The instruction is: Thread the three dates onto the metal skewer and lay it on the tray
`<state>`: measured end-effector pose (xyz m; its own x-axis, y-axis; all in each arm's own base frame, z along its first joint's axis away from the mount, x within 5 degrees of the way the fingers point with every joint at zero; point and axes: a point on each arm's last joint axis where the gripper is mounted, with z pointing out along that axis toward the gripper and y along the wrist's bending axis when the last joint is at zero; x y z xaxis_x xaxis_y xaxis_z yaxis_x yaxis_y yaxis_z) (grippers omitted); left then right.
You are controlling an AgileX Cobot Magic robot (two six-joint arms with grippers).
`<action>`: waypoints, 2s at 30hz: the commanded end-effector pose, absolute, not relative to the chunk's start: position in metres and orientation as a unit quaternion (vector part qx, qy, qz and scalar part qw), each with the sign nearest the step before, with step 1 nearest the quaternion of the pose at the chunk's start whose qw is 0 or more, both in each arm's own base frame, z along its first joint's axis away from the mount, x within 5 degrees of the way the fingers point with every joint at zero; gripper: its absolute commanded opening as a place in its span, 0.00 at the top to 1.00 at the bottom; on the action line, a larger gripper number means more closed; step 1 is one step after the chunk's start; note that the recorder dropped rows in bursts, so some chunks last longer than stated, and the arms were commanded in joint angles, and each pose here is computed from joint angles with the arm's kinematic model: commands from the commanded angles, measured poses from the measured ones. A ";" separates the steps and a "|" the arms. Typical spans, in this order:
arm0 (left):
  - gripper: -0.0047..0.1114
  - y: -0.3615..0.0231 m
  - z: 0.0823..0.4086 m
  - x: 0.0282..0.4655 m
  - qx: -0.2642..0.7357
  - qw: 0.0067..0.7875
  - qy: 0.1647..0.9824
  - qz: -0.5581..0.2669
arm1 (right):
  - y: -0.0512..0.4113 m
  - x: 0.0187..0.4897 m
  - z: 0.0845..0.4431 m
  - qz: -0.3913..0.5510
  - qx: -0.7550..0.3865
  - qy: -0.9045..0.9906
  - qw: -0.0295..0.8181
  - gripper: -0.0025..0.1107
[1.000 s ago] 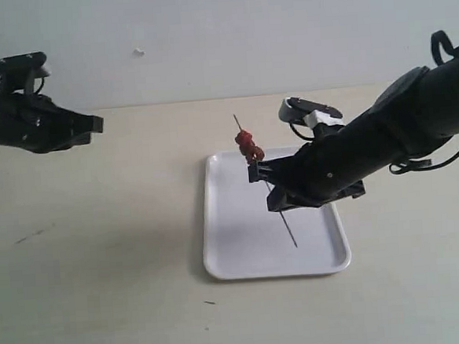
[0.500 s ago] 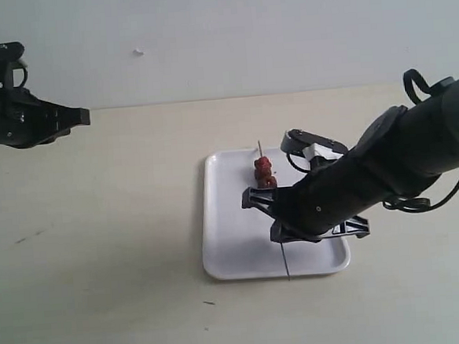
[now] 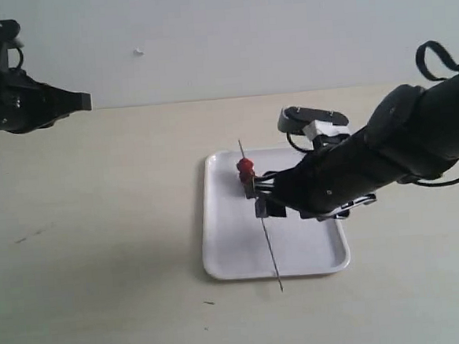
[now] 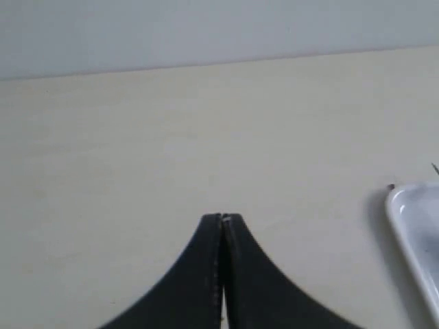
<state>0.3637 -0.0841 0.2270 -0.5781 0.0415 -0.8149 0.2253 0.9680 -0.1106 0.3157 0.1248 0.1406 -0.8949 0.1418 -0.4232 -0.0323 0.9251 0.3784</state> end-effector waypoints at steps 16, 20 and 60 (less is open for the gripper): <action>0.96 -0.042 0.306 0.203 0.057 0.599 0.795 -0.078 | 0.096 0.266 0.244 0.152 -0.056 0.886 0.434 0.63; 0.96 -0.033 0.293 0.160 0.046 0.619 0.779 -0.084 | 0.084 0.235 0.268 0.143 -0.080 0.856 0.491 0.84; 0.96 -0.016 0.223 0.092 0.013 0.632 0.769 -0.097 | 0.013 0.058 0.344 0.071 -0.030 0.654 0.752 0.98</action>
